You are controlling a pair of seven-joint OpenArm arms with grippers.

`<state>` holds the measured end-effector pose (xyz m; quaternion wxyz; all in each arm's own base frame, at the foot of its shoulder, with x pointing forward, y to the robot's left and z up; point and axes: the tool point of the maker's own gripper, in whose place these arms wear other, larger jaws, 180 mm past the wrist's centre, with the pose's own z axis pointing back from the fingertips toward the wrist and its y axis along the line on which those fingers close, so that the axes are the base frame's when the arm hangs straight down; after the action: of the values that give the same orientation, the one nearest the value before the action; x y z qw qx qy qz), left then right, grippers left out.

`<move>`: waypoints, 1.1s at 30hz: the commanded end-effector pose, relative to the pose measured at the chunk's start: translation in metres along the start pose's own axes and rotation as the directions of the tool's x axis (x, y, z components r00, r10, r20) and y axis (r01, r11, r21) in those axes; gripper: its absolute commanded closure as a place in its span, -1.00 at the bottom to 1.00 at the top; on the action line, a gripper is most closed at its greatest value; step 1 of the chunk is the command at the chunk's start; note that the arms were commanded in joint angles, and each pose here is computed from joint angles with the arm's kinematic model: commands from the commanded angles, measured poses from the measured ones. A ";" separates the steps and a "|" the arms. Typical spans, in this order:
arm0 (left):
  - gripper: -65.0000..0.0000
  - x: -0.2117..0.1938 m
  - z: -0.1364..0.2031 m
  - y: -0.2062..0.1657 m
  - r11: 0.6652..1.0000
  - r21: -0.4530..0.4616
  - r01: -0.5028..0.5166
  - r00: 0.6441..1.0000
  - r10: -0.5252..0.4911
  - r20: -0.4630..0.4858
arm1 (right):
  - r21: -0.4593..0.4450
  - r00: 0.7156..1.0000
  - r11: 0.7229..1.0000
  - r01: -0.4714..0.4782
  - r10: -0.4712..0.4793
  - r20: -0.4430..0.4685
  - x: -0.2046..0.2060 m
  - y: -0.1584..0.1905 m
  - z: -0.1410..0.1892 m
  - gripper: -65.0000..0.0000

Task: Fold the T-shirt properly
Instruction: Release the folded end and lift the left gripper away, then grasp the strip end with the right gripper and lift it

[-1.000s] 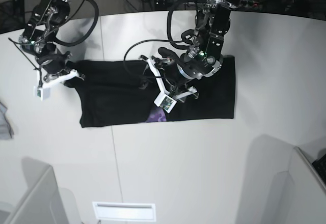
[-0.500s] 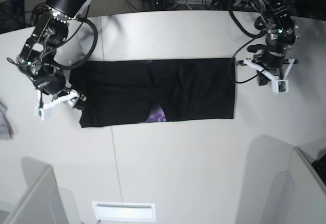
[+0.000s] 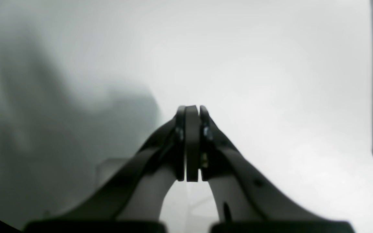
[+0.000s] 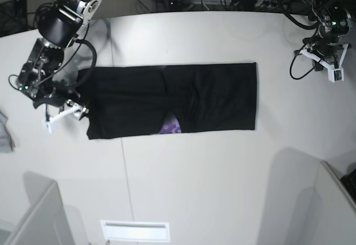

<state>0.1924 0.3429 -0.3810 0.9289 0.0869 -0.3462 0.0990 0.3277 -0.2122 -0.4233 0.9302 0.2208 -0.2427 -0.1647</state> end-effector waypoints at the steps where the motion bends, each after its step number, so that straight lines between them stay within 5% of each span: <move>1: 1.00 0.013 0.002 0.000 1.000 -0.003 0.009 0.999 -0.009 0.044 | 0.014 0.999 0.999 -0.031 0.031 0.030 0.016 0.004 0.005 -0.42; 12: 1.00 0.011 -0.029 -0.042 0.993 -0.120 0.017 1.000 -0.013 0.028 | 0.059 0.981 0.984 -0.168 0.173 -0.084 -0.024 0.014 -0.009 -0.39; 20: 1.00 -0.001 -0.055 -0.095 0.973 -0.231 0.020 1.000 -0.019 0.006 | 0.063 0.981 0.983 -0.173 0.178 -0.081 -0.025 0.016 -0.010 -0.35; 23: 1.00 -0.003 -0.064 -0.112 0.964 -0.265 0.022 0.999 -0.028 -0.016 | 0.062 0.980 0.982 -0.177 0.182 -0.082 -0.024 0.016 -0.010 0.05; 27: 1.00 -0.001 -0.071 -0.133 0.950 -0.310 0.040 0.998 -0.050 -0.023 | 0.059 0.983 0.982 -0.179 0.180 -0.019 -0.013 0.019 -0.012 0.93; 33: 1.00 0.004 -0.077 -0.158 0.930 -0.362 0.072 0.996 -0.085 -0.022 | 0.050 0.978 0.977 -0.208 0.208 0.004 -0.004 0.021 -0.008 1.00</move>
<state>0.2969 0.2060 -0.4363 0.9206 -0.0868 -0.3808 0.0086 0.3193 -0.1834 -0.4355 0.9416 0.2241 -0.2426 -0.0653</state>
